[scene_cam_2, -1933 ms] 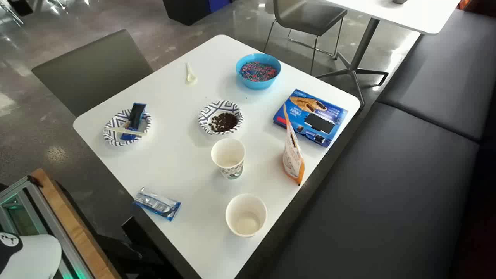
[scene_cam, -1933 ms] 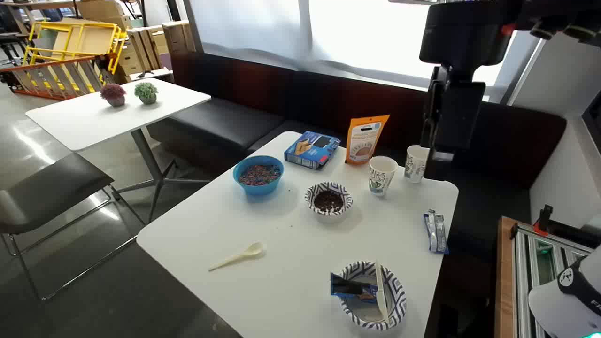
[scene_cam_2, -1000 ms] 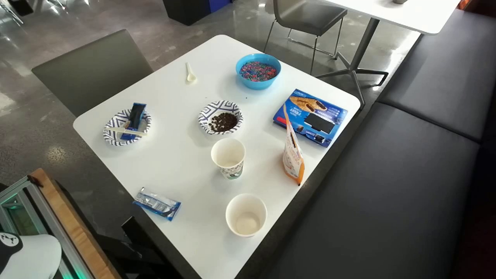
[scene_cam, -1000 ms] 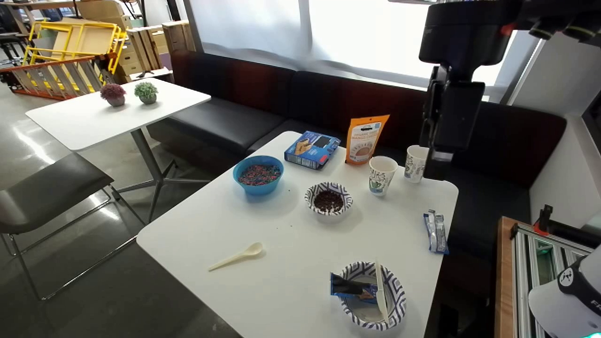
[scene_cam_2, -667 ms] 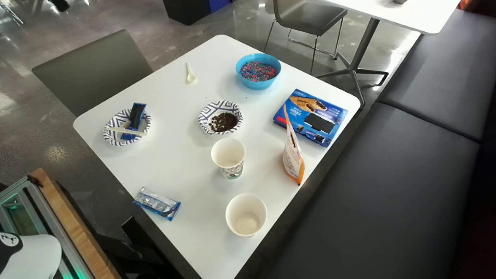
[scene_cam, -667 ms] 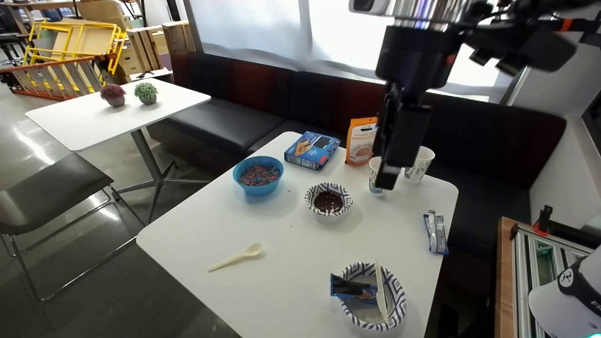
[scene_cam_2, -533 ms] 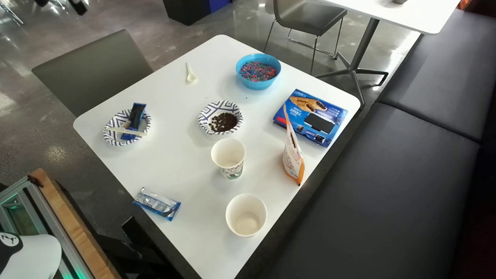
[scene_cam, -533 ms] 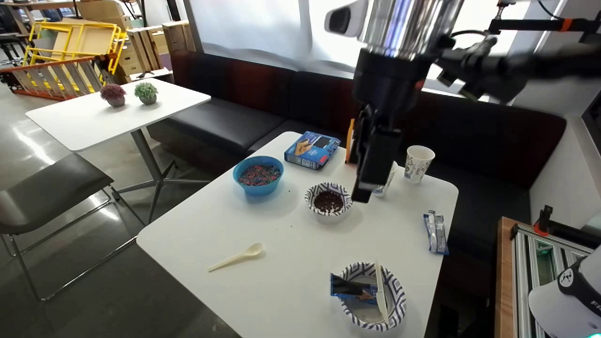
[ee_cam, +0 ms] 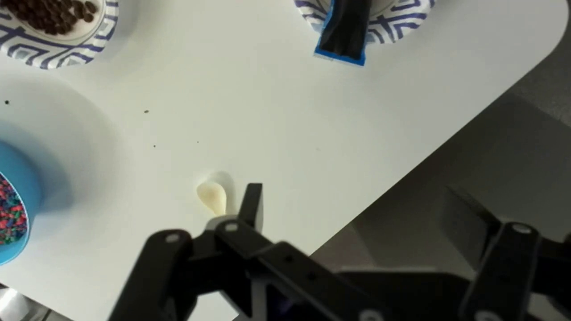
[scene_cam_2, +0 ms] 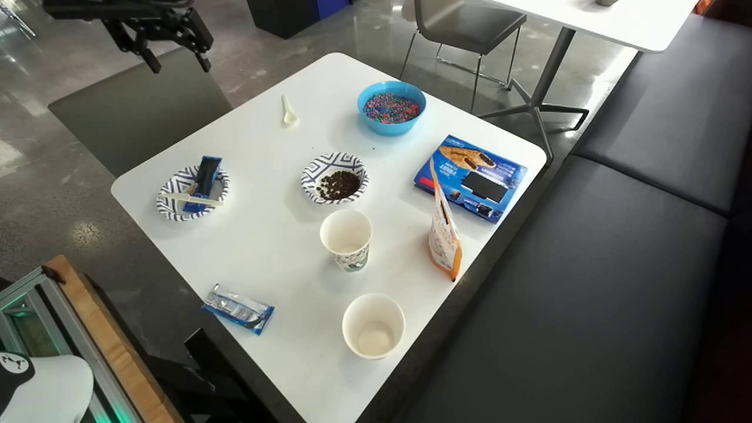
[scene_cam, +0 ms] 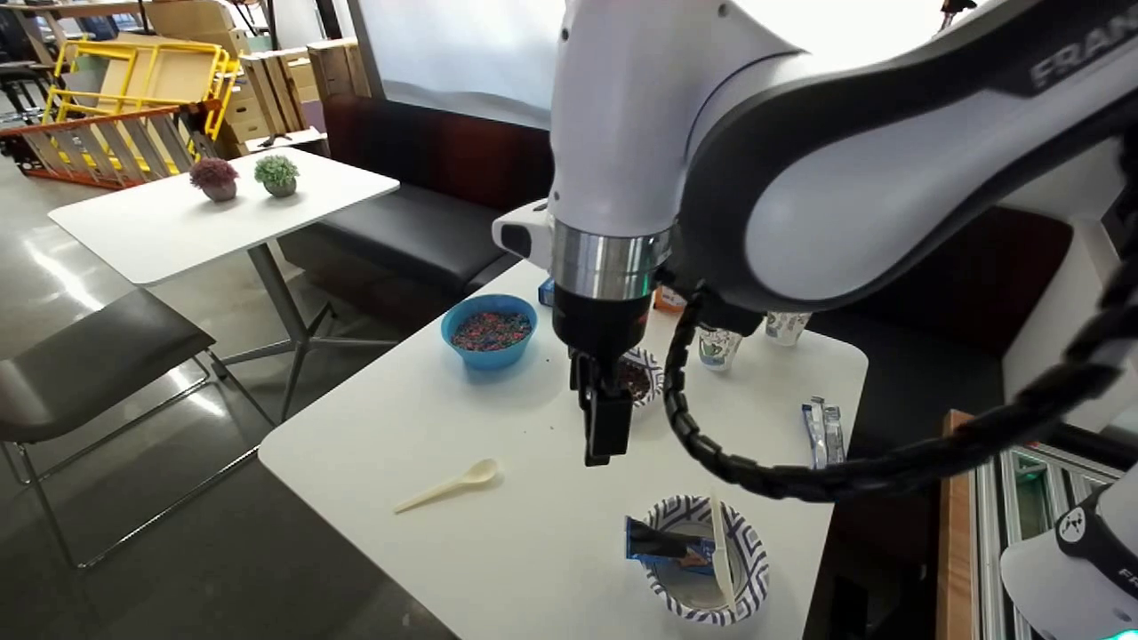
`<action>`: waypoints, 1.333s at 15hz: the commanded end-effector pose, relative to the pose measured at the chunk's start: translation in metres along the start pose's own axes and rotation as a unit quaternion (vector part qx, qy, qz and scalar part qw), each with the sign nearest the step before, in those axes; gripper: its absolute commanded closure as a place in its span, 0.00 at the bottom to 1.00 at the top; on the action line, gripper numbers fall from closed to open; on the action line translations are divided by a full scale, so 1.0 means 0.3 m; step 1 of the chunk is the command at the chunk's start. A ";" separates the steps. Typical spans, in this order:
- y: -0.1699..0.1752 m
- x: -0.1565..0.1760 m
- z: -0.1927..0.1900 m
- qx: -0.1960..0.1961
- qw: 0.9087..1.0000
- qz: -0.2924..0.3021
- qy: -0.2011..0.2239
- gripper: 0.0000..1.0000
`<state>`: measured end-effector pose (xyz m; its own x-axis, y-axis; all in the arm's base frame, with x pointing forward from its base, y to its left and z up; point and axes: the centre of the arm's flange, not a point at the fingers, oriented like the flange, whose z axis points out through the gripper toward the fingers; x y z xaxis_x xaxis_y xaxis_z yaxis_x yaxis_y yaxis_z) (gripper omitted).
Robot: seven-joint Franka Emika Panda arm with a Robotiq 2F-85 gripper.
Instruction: Use the white spoon to place some contents from the black and white bowl into the coffee cup on the left.
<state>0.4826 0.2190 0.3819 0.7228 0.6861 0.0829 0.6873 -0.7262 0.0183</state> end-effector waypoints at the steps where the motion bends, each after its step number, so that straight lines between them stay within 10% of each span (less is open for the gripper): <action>1: 0.123 0.136 0.109 -0.015 0.998 -0.058 -0.019 0.00; 20: 0.174 0.495 0.390 -0.135 0.973 -0.115 -0.147 0.00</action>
<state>0.6178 0.2792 0.2873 0.5487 0.8078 -0.2156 0.8343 -0.5120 0.2045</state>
